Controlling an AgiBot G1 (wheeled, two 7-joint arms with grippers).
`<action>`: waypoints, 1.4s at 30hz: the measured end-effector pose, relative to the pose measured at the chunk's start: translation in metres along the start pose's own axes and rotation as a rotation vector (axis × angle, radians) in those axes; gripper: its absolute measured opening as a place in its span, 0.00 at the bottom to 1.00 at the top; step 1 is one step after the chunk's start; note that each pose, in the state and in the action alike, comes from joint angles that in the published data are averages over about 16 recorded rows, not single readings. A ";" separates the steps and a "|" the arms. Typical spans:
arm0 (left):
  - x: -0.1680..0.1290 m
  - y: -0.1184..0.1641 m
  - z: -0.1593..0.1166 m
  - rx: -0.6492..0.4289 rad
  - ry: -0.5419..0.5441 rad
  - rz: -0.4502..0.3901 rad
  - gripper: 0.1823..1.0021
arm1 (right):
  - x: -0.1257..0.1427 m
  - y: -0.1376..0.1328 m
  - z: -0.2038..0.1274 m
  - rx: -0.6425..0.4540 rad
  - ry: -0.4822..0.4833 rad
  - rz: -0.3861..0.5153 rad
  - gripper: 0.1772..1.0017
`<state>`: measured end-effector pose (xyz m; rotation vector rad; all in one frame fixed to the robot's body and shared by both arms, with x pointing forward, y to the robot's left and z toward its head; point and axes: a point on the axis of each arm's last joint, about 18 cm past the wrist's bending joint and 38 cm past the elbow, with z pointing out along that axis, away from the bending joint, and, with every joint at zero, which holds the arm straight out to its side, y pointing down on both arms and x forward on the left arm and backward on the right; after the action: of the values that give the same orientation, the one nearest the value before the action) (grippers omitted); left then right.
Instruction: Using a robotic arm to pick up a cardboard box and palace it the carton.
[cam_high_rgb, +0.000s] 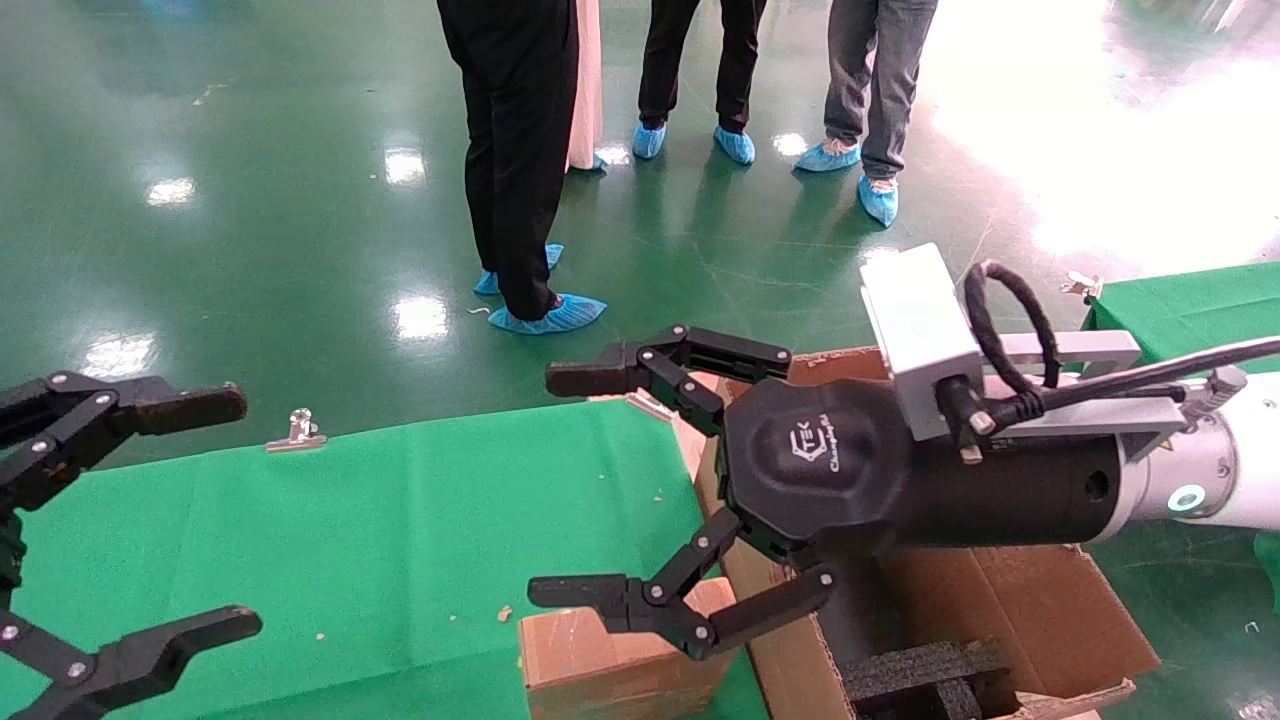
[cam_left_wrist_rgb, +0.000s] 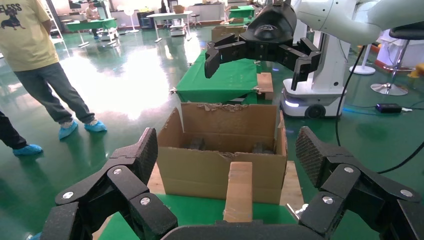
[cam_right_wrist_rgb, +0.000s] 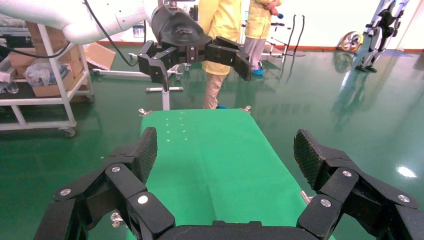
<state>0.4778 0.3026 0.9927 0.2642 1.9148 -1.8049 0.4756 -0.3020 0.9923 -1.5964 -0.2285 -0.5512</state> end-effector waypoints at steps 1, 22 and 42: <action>0.000 0.000 0.000 0.000 0.000 0.000 1.00 | 0.000 0.000 0.000 0.000 0.000 0.000 1.00; 0.000 0.000 0.000 0.000 0.000 0.000 0.99 | 0.000 0.000 0.000 -0.001 0.000 0.000 1.00; 0.000 0.000 0.000 0.000 0.000 0.000 0.80 | 0.021 0.045 0.013 -0.382 -0.064 -0.041 1.00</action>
<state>0.4778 0.3026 0.9928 0.2642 1.9147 -1.8049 0.5168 -0.2984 0.9627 -1.9854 -0.2125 -0.6008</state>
